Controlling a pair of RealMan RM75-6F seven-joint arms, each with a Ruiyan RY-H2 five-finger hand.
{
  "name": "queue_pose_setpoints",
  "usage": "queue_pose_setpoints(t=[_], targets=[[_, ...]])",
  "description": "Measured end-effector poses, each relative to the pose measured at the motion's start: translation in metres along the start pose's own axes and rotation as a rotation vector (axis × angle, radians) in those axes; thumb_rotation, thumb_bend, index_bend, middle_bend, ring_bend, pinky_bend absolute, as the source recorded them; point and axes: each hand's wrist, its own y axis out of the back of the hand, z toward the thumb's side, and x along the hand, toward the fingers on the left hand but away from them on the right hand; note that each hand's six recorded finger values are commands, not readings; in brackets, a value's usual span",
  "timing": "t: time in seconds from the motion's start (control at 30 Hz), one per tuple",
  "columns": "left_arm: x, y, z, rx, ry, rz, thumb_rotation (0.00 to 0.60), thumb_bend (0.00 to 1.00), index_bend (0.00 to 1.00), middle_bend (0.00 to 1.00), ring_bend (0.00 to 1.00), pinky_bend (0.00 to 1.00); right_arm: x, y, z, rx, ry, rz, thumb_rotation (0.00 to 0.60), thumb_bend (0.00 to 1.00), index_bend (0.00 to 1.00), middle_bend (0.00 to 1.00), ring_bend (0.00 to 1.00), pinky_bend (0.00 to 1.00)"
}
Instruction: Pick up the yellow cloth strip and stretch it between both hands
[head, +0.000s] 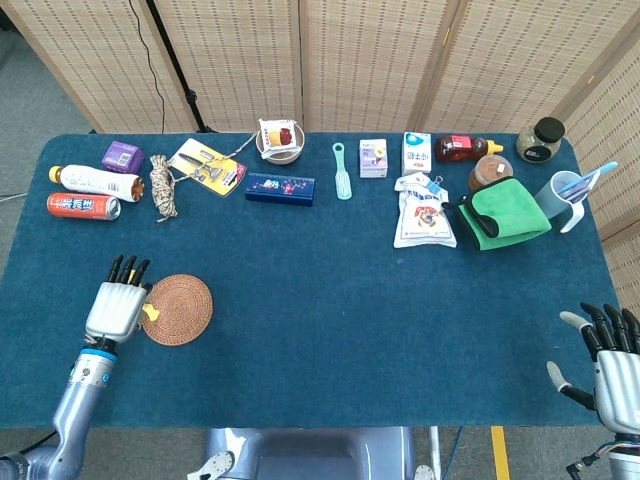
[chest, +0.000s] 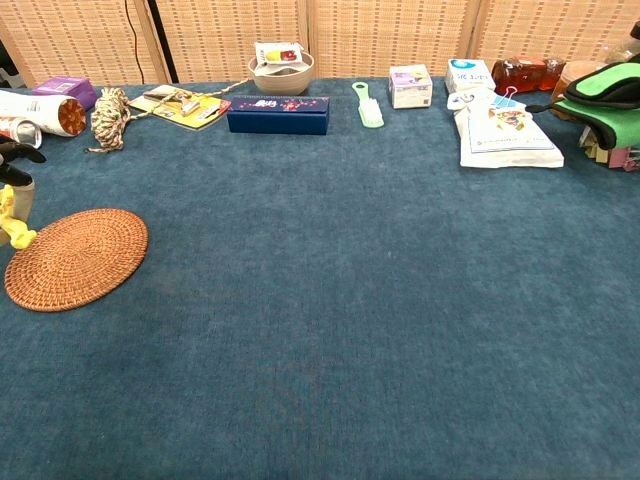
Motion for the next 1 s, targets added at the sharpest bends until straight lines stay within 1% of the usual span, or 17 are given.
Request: queue_pose_setpoints(t=[0.13, 0.27, 0.4, 0.67, 0.83, 1.0], targets=[[0.003, 0.003, 0.013, -0.036, 0.029, -0.004, 0.6, 0.35, 0.59, 0.14, 0.06, 0.01, 0.001, 0.0, -0.001, -0.001, -0.002, -0.001, 0.6, 0.31, 0.25, 0.13, 0.07, 0.0], [0.006, 0.007, 0.023, -0.044, 0.043, -0.006, 0.6, 0.35, 0.58, 0.14, 0.06, 0.01, 0.001, 0.0, -0.001, -0.002, -0.002, 0.0, 0.6, 0.31, 0.25, 0.13, 0.07, 0.0], [0.01, 0.008, 0.034, -0.049, 0.046, -0.016, 0.6, 0.35, 0.58, 0.14, 0.06, 0.01, 0.002, 0.001, -0.003, -0.003, -0.006, -0.001, 0.6, 0.31, 0.25, 0.13, 0.07, 0.0], [0.014, 0.003, 0.05, -0.051, 0.038, -0.043, 0.6, 0.35, 0.56, 0.13, 0.05, 0.01, 0.002, 0.002, -0.004, -0.005, -0.01, -0.001, 0.6, 0.31, 0.25, 0.13, 0.07, 0.0], [0.014, 0.001, 0.056, -0.049, 0.022, -0.055, 0.6, 0.35, 0.47, 0.1, 0.0, 0.01, 0.004, 0.002, -0.005, -0.005, -0.012, -0.002, 0.6, 0.31, 0.25, 0.13, 0.07, 0.0], [0.012, -0.001, 0.063, -0.057, -0.005, -0.082, 0.6, 0.35, 0.39, 0.07, 0.0, 0.01, 0.003, 0.001, -0.007, -0.009, -0.013, 0.001, 0.6, 0.31, 0.24, 0.13, 0.07, 0.0]])
